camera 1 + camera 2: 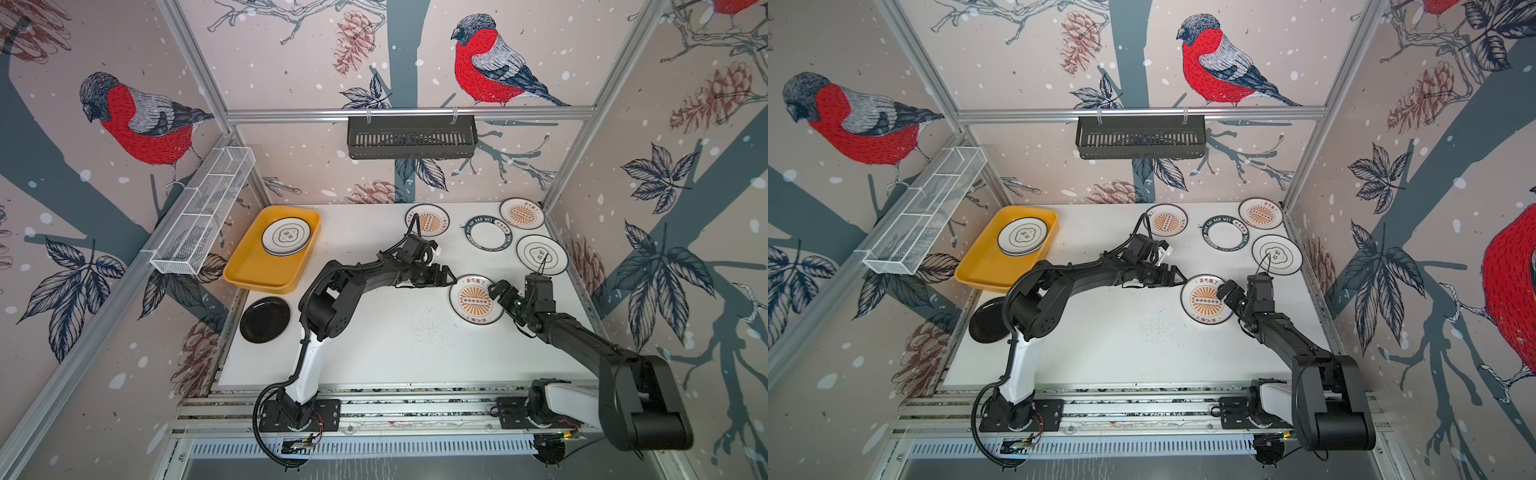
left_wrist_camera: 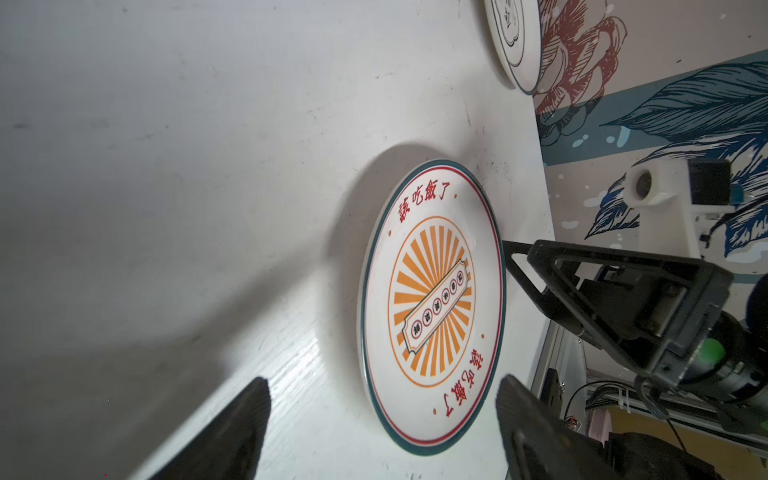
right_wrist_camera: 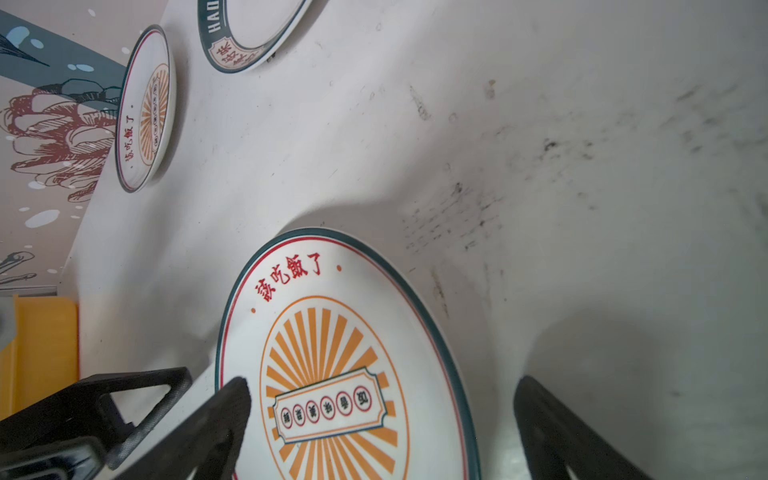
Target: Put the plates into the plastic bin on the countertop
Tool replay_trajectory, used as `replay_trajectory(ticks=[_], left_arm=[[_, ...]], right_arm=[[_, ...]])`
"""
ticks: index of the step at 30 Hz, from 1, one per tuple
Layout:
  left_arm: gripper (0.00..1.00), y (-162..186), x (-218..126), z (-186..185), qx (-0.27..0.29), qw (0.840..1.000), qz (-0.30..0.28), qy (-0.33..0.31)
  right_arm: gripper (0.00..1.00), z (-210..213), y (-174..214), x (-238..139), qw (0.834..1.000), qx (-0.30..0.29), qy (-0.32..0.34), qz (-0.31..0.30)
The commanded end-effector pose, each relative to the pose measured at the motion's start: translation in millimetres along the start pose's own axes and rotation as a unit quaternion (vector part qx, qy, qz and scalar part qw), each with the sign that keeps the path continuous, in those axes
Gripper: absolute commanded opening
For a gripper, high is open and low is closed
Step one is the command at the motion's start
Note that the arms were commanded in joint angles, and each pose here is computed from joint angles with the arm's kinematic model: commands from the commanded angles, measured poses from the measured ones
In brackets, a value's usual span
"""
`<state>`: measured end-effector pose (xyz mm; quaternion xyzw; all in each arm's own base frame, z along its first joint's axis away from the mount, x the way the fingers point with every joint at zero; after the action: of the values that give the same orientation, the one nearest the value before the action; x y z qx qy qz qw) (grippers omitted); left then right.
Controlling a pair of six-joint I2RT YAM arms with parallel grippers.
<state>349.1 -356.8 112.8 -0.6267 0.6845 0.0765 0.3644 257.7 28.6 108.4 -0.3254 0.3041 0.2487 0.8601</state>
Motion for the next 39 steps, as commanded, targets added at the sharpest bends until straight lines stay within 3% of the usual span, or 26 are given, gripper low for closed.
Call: replay_trajectory(ticks=[1, 13, 32, 34, 39], left_arm=[[0.86, 4.2, 6.0, 4.0, -0.007, 0.999, 0.034, -0.010], [0.80, 8.0, 14.8, 11.5, -0.026, 0.998, 0.060, -0.011], [0.27, 0.9, 6.2, -0.1, -0.042, 0.997, 0.027, 0.054], [0.18, 0.4, 2.0, 0.1, -0.048, 0.997, 0.015, 0.064], [0.09, -4.4, -15.9, 0.7, -0.061, 0.994, -0.027, 0.090]], right_arm=[[0.99, 9.3, -2.9, 2.9, 1.000, 0.003, -0.028, -0.005], [1.00, 31.3, 15.3, 20.5, 0.998, -0.003, -0.061, 0.033], [1.00, 39.2, 9.1, 22.0, 0.997, -0.020, -0.066, 0.027], [1.00, 40.6, 8.7, 20.9, 0.997, -0.024, -0.070, 0.026], [1.00, 46.5, 2.9, 14.2, 0.996, -0.035, -0.083, 0.011]])
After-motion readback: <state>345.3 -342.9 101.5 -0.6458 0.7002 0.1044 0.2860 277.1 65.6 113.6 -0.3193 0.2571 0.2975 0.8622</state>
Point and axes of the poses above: each gripper's point midway between its finger pads, its own x axis out along the fingers, its own z axis along the line the jaws close on, y = z × x, the point moved 8 cm from there along -x, back along the fingers, and after that the axes turned 1 degree about x, right-handed, at the moved point
